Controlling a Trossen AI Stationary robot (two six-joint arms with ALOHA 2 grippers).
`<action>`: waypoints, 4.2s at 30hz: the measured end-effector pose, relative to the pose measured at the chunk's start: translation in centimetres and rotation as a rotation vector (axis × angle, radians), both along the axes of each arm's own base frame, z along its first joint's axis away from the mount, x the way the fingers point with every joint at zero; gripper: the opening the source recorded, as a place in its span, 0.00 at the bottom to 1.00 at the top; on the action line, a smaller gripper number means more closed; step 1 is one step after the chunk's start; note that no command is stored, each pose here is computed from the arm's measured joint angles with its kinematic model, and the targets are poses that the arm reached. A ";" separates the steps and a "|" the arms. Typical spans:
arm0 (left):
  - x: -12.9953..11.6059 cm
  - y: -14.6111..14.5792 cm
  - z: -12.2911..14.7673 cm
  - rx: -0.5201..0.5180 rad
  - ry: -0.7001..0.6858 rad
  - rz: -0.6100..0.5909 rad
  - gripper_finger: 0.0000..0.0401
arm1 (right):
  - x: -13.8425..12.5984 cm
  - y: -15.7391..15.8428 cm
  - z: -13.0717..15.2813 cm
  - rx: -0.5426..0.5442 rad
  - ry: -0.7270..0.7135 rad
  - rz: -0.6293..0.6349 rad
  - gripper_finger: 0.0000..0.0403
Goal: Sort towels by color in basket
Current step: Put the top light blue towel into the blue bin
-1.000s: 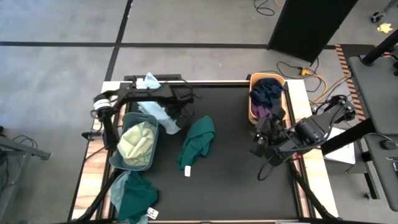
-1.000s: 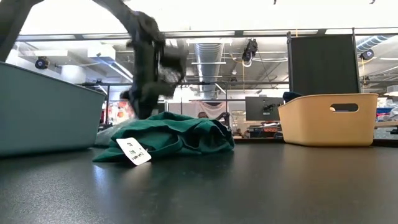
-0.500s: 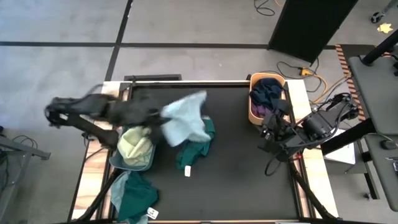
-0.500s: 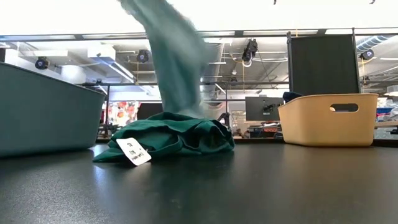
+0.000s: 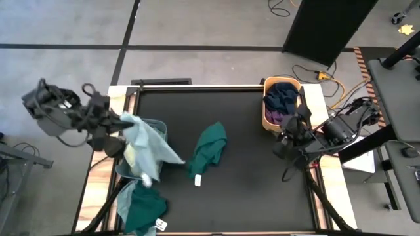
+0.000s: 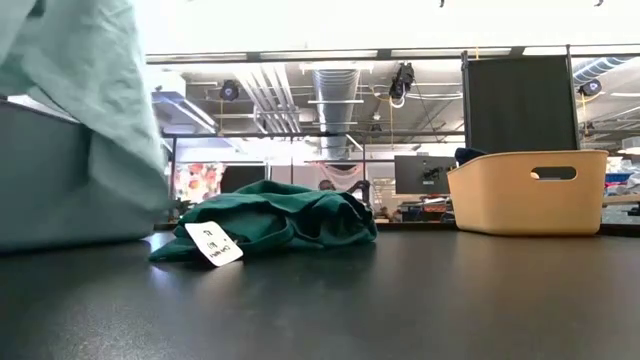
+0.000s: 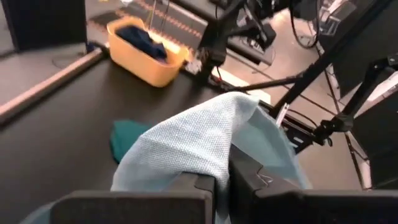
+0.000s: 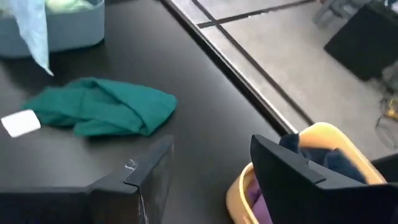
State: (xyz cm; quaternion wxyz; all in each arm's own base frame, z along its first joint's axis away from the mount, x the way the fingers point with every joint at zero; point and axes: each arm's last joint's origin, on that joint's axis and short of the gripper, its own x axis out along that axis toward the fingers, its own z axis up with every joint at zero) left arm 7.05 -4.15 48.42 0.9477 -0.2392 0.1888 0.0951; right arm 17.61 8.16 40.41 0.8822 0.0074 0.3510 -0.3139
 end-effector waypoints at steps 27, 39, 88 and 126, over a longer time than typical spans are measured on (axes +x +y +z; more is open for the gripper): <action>-12.5 10.4 1.4 -0.231 -0.252 -0.609 0.00 | 5.8 2.4 -7.8 0.166 -0.133 -0.504 0.51; -6.0 4.6 -3.0 0.030 -0.102 -0.489 0.00 | 7.0 2.5 -9.0 0.135 -0.147 -0.548 0.51; -1.3 -1.2 -16.8 -0.325 0.722 -0.206 0.00 | 7.7 1.4 -8.5 0.013 0.067 -0.309 0.51; 7.1 -2.4 -28.1 0.186 0.971 -0.292 0.00 | 8.4 1.7 -8.9 0.068 -0.010 -0.321 0.51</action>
